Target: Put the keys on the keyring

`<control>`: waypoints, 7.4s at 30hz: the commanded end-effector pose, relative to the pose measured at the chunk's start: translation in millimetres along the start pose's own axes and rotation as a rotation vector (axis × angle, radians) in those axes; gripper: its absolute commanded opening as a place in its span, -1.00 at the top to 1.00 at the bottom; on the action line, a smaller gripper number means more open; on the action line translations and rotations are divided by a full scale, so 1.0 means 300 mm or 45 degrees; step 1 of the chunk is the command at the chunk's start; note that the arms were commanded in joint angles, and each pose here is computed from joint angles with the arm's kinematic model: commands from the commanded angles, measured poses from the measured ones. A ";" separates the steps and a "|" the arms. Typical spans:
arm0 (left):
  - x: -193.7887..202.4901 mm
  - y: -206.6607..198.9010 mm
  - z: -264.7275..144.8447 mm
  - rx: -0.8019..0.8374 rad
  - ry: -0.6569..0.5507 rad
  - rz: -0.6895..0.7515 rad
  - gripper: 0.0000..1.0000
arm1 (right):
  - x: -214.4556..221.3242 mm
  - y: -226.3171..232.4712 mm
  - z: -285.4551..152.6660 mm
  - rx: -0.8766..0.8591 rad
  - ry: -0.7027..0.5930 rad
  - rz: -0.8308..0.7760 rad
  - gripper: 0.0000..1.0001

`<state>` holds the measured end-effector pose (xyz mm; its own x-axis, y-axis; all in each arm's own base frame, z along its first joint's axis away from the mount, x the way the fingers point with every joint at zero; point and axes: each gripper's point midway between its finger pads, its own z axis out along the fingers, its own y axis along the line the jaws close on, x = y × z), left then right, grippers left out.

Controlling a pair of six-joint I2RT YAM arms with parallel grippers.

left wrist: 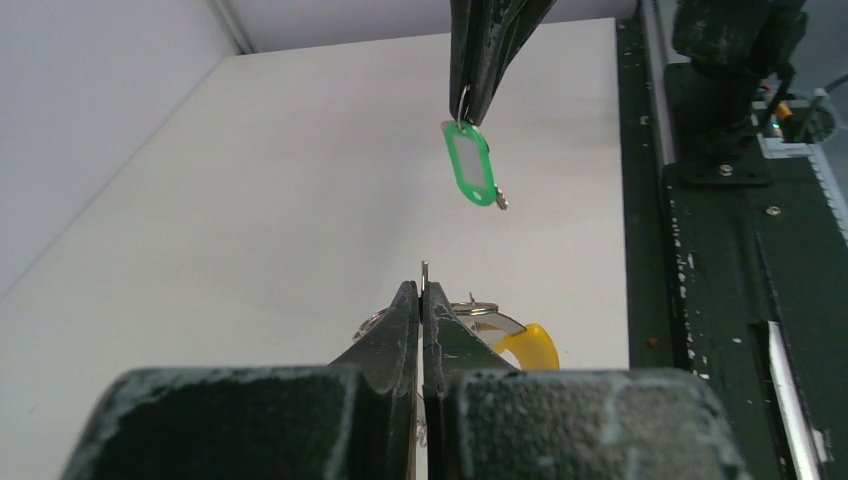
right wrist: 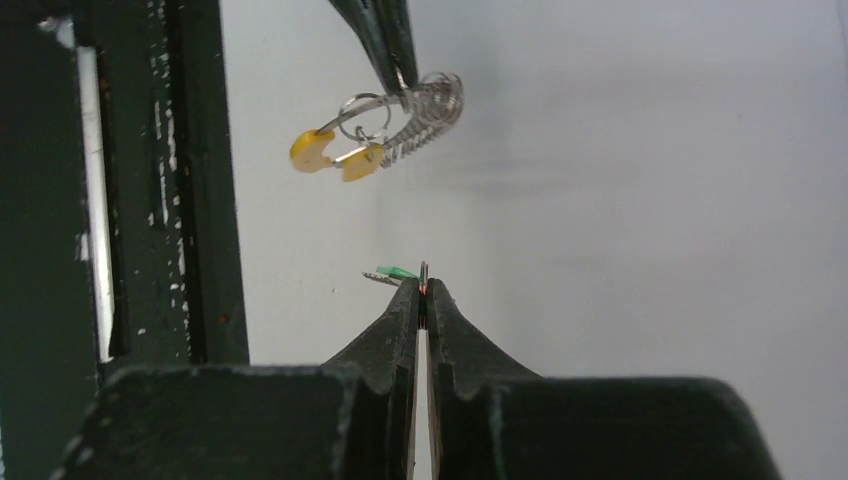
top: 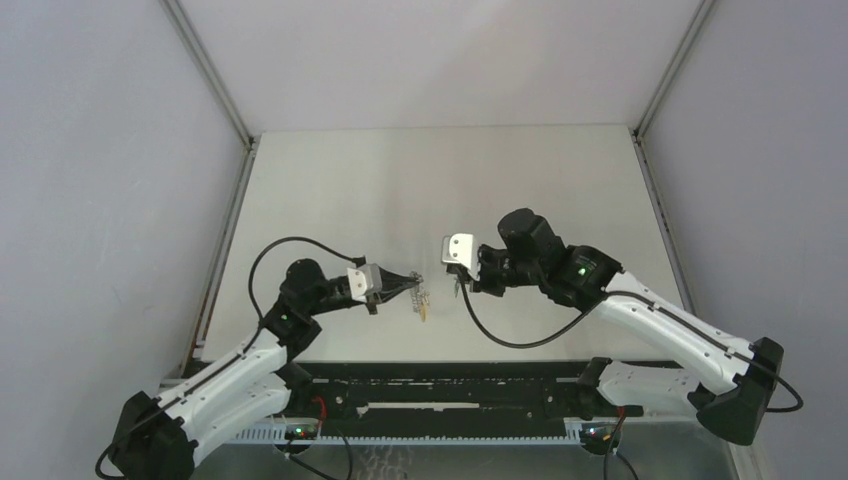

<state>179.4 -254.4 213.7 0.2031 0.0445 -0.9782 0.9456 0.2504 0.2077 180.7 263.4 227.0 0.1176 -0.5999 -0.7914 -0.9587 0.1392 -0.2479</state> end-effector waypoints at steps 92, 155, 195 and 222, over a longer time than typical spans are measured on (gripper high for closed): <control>-0.134 -0.025 0.029 0.135 -0.094 0.088 1.00 | -0.140 0.059 0.134 -0.046 0.146 -0.378 1.00; -0.122 -0.016 0.030 0.118 -0.082 0.090 0.99 | -0.246 0.032 0.131 0.014 0.023 -0.229 1.00; -0.142 0.024 0.014 -0.013 -0.115 0.123 0.99 | -0.184 0.032 0.132 -0.039 0.095 -0.046 1.00; -0.145 0.016 0.017 0.007 -0.124 0.117 0.99 | -0.198 0.010 0.160 -0.046 0.062 0.004 1.00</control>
<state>176.9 -258.2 228.5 0.2377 0.0336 -0.9708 0.9417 0.2369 0.2388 184.6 324.9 228.0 0.0805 -0.6882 -0.7210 -0.9675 0.1200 -0.2225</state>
